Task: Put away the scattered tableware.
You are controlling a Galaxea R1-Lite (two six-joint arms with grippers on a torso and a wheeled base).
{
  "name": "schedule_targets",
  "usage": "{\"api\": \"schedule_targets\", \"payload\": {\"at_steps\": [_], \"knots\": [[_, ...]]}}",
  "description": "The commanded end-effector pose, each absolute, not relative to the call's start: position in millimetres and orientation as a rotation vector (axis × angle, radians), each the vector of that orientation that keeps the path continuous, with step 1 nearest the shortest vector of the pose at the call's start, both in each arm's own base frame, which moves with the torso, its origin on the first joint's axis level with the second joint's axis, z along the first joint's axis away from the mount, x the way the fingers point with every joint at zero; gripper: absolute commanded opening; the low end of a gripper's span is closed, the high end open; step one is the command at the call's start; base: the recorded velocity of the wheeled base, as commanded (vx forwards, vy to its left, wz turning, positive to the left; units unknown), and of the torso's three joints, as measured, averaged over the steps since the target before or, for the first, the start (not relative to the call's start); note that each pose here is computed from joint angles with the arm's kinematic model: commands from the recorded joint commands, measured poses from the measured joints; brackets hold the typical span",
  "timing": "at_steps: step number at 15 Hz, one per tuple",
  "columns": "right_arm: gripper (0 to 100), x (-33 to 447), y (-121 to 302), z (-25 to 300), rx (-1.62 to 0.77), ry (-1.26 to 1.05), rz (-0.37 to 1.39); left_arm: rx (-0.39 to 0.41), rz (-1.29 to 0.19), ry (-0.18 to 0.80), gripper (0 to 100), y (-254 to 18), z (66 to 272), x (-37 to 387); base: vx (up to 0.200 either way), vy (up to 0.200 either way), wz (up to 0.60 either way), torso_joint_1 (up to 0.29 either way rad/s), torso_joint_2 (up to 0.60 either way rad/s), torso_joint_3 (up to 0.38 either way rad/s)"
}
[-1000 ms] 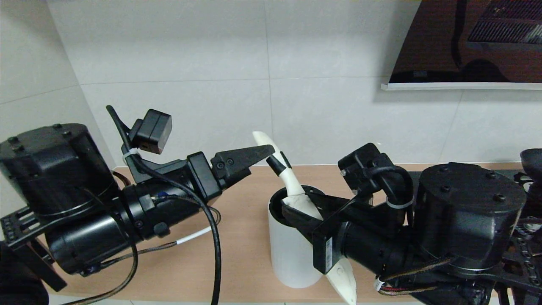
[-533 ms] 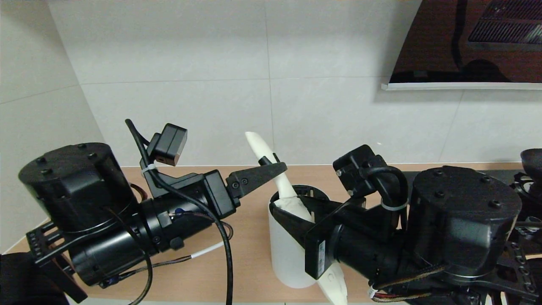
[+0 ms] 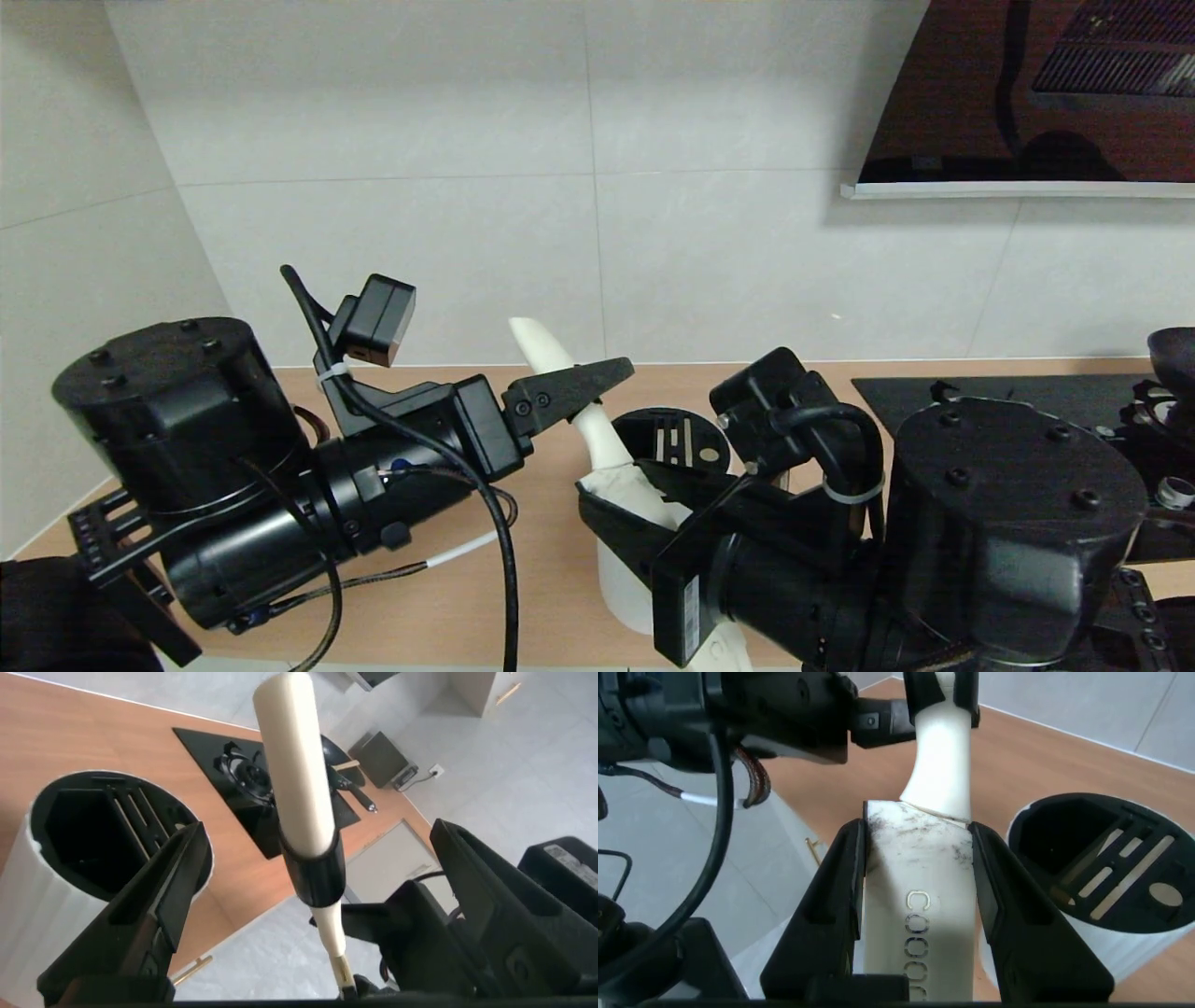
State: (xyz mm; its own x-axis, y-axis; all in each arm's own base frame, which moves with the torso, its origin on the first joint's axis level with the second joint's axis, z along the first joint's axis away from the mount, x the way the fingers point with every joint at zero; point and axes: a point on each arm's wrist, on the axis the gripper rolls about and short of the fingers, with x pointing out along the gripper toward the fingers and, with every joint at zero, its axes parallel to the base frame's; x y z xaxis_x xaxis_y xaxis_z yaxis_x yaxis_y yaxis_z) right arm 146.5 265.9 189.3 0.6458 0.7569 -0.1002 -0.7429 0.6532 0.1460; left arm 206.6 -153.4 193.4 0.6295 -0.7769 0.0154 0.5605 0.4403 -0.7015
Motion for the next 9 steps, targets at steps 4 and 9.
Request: {"api": "schedule_targets", "payload": {"at_steps": [4,9], "knots": [[0,142.9,267.7,187.4,0.09,0.163,0.866,-0.732,-0.85,0.33,100,-153.3,193.9,206.4,0.0,0.0,0.0,0.0,0.0,0.0],[0,140.8,266.9,186.8,0.088,0.166,0.87,-0.716,-0.853,0.346,0,-153.4,189.2,204.9,0.0,0.0,0.0,0.0,0.0,0.0]]}}
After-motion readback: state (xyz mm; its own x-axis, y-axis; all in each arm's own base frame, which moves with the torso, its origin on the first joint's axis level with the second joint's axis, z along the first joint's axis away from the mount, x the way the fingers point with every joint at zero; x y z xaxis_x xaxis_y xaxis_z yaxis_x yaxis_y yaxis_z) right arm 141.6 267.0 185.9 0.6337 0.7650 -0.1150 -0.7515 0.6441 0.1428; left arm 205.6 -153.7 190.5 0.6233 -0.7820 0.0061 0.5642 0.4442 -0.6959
